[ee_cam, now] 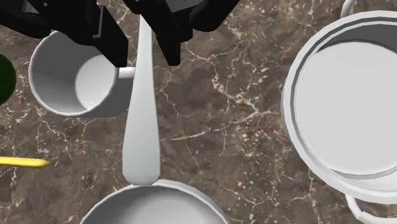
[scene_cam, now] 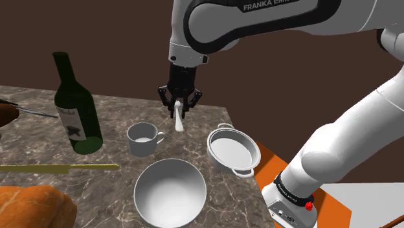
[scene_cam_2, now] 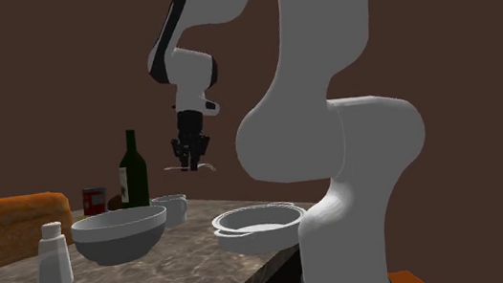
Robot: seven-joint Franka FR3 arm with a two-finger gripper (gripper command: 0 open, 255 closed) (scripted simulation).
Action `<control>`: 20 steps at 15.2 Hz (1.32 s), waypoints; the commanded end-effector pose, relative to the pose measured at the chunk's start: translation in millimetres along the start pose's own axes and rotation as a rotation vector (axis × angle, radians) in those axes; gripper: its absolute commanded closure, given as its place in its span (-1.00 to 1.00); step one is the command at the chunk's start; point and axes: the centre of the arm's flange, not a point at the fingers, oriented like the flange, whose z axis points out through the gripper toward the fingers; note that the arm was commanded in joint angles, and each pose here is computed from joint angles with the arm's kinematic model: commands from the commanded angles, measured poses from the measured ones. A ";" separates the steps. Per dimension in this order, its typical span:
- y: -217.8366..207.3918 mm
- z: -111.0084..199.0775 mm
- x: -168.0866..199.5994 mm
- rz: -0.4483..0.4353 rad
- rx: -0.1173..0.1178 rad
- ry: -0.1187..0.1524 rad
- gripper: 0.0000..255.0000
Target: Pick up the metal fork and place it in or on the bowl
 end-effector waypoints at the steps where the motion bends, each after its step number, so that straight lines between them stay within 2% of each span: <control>1: -0.3 4.4 -25.0 0.001 0.000 0.000 1.00; 15: -18.6 38.9 -205.6 0.001 0.000 0.000 1.00; 16: -19.5 40.7 -215.3 0.001 0.000 0.000 1.00; 20: -19.3 61.6 -212.2 0.001 0.000 0.000 1.00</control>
